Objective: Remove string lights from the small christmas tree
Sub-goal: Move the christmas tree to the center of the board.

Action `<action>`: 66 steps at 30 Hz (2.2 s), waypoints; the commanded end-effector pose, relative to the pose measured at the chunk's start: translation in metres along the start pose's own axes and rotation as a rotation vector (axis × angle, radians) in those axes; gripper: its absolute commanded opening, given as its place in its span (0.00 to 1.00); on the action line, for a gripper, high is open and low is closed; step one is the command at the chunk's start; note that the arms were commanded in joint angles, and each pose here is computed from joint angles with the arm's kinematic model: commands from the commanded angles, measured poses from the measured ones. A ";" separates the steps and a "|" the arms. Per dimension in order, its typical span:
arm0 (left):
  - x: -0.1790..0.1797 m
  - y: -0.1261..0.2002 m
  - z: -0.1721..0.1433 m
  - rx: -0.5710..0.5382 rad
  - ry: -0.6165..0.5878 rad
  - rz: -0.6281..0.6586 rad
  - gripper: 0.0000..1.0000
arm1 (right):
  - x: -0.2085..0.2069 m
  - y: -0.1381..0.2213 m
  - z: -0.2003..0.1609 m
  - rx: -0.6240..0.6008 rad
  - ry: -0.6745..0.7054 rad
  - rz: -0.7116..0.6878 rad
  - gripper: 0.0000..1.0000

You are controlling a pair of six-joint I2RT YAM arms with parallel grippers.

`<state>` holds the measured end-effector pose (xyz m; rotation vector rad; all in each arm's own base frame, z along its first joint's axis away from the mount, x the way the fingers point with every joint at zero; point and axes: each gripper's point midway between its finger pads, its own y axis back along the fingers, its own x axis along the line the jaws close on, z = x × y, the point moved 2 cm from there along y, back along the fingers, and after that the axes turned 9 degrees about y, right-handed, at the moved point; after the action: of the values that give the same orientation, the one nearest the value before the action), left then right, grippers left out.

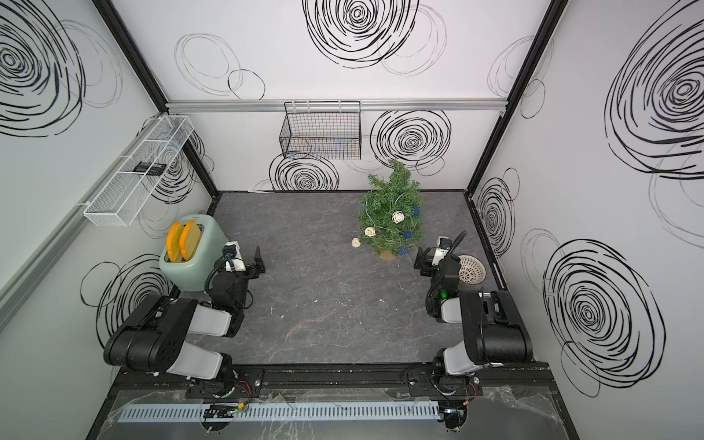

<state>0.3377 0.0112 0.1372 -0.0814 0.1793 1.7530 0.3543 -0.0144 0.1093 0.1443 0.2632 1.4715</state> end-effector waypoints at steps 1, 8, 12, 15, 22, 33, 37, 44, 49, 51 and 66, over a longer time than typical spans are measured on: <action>-0.002 -0.003 0.028 -0.073 0.039 0.023 0.96 | -0.012 0.002 0.021 -0.048 -0.015 -0.066 0.97; 0.003 -0.012 0.049 -0.038 0.055 0.084 0.96 | -0.042 -0.019 0.050 0.074 -0.112 -0.264 0.97; 0.022 -0.025 0.084 -0.115 0.246 0.263 0.96 | -0.066 -0.023 0.078 0.081 -0.279 -0.432 0.97; 0.013 -0.035 0.111 -0.120 0.338 0.212 0.96 | -0.081 -0.021 0.073 0.166 -0.593 -0.573 0.97; 0.009 0.022 0.159 -0.461 0.742 -0.181 0.96 | -0.080 -0.046 0.097 0.055 -0.840 -0.120 0.97; -0.015 0.010 0.185 -0.308 1.002 -0.504 0.96 | -0.052 -0.111 0.087 0.245 -0.832 0.224 0.98; -0.038 0.020 0.199 -0.310 0.902 -0.465 0.96 | -0.034 -0.143 0.062 0.345 -0.868 0.323 0.90; -0.082 0.053 0.235 -0.345 0.784 -0.500 0.96 | 0.017 -0.184 0.044 0.479 -0.800 0.480 0.83; -0.099 0.067 0.251 -0.306 0.819 -0.721 0.96 | 0.049 -0.200 0.032 0.526 -0.784 0.565 0.79; -0.101 0.075 0.254 -0.330 0.818 -0.743 0.96 | 0.060 -0.205 0.026 0.545 -0.781 0.595 0.77; -0.131 0.056 0.165 -0.027 0.770 -0.542 0.96 | 0.128 -0.175 0.007 0.606 -0.725 0.843 0.73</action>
<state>0.3076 -0.1007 0.3470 -0.8241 0.5939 0.9776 0.5499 0.0696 0.0561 1.3558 -0.0038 1.9106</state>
